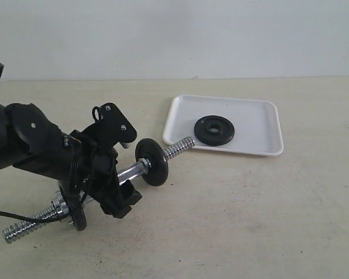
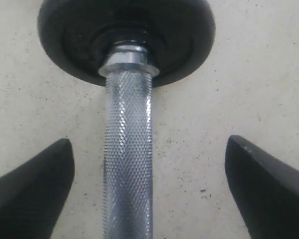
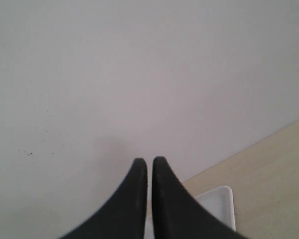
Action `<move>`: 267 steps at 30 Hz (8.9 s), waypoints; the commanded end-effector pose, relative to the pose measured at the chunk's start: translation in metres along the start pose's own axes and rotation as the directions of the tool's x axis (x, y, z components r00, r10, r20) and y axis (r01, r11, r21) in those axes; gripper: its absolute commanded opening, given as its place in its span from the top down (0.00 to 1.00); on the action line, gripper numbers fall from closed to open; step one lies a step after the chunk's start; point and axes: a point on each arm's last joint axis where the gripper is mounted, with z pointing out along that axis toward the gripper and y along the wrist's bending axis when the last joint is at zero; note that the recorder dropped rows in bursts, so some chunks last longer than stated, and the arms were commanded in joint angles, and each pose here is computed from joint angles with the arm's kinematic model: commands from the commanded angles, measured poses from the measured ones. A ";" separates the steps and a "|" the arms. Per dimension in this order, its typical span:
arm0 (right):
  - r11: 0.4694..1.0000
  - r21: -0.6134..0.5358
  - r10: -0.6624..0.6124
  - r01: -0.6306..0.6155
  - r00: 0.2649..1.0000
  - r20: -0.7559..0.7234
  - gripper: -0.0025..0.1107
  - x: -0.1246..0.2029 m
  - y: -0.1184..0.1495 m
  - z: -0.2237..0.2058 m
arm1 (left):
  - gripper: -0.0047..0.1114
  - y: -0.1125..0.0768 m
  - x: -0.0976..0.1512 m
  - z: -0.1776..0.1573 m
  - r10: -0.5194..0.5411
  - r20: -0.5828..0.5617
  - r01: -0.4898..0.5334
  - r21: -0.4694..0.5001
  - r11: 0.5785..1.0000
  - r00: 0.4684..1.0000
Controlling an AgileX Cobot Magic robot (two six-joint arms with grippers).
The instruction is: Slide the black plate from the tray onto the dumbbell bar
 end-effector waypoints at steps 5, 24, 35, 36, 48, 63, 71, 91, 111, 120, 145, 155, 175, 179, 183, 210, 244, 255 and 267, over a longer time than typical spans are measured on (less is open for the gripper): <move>1.000 -0.004 -0.004 0.004 1.000 0.003 0.98 0.000 0.000 0.000 | 0.31 0.000 0.003 0.014 -0.009 -0.023 0.009 -0.005 1.000 1.000; 1.000 -0.002 -0.004 0.004 1.000 0.002 0.98 0.000 0.000 0.000 | 0.31 0.000 0.008 0.038 -0.014 -0.077 0.015 0.017 1.000 0.997; 1.000 -0.002 -0.004 0.004 1.000 0.002 0.98 0.000 0.000 0.000 | 0.31 0.000 0.011 0.043 -0.015 -0.089 0.017 0.015 1.000 0.996; 1.000 -0.002 -0.004 0.004 1.000 0.002 0.98 0.000 0.000 0.000 | 0.32 0.000 0.011 0.043 -0.015 -0.089 0.017 0.015 1.000 0.996; 1.000 -0.002 -0.004 0.004 1.000 0.002 0.98 0.000 0.000 0.000 | 0.71 -0.001 0.012 0.043 -0.015 -0.095 0.018 0.029 0.999 0.995; 1.000 -0.017 -0.003 0.003 1.000 0.014 0.98 -0.001 0.002 0.000 | 0.92 -0.003 0.013 0.043 -0.017 -0.105 0.023 0.049 0.999 0.994; 0.993 -0.117 0.018 -0.007 0.996 0.089 0.98 -0.008 0.011 -0.001 | 0.92 -0.001 0.005 0.032 -0.027 -0.068 0.030 0.037 0.999 0.997; 0.989 -0.148 0.006 0.011 0.994 0.110 0.98 -0.010 0.014 -0.002 | 0.92 0.006 -0.041 -0.046 -0.004 0.170 0.006 -0.011 1.000 0.986; 0.835 -0.227 -0.526 0.501 0.848 -0.063 0.98 -0.022 0.040 0.029 | 0.92 0.001 -0.041 -0.046 -0.062 0.161 0.055 0.046 0.997 0.985; 0.800 -0.358 -0.594 0.481 0.720 -0.360 0.98 -0.034 0.057 0.127 | 0.92 0.006 -0.042 -0.046 -0.072 0.183 0.072 0.005 0.997 0.980; 0.960 -0.251 -0.096 -0.122 0.702 -0.706 0.38 -0.003 0.056 0.279 | 0.92 0.045 -0.042 -0.084 -0.169 0.315 0.223 -0.145 0.964 0.934; 0.961 -0.273 -0.220 0.039 0.705 -0.675 0.85 0.001 0.077 0.287 | 0.92 0.046 -0.041 -0.089 -0.169 0.319 0.223 -0.142 0.964 0.933; 0.968 -0.072 -0.241 0.242 0.802 -0.546 0.85 0.024 0.105 0.287 | 0.92 0.044 -0.041 -0.088 -0.172 0.306 0.217 -0.119 0.969 0.936; 0.971 -0.082 -0.229 0.223 0.785 -0.576 0.85 0.031 0.103 0.283 | 0.92 0.044 -0.041 -0.088 -0.170 0.305 0.214 -0.118 0.970 0.937; 0.973 -0.102 -0.228 0.209 0.775 -0.590 0.85 0.033 0.104 0.281 | 0.92 0.044 -0.041 -0.088 -0.170 0.305 0.214 -0.118 0.970 0.937; 0.909 -0.373 -0.396 0.185 0.661 -0.637 0.08 0.046 0.119 0.269 | 0.92 0.042 -0.040 -0.088 -0.172 0.293 0.208 -0.097 0.973 0.941; 0.064 -0.423 -0.943 0.904 -0.084 -0.322 0.08 0.069 0.069 0.344 | 0.92 0.046 -0.040 -0.088 -0.159 0.304 0.206 -0.129 0.970 0.939; 0.182 -0.070 -0.619 0.981 0.059 -0.783 0.08 0.018 0.057 0.342 | 0.92 0.046 -0.040 -0.088 -0.159 0.304 0.206 -0.129 0.970 0.939; 0.804 -0.482 -0.502 0.349 -0.037 -0.864 0.08 0.081 0.102 0.302 | 0.92 0.045 -0.040 -0.088 -0.164 0.299 0.207 -0.117 0.971 0.940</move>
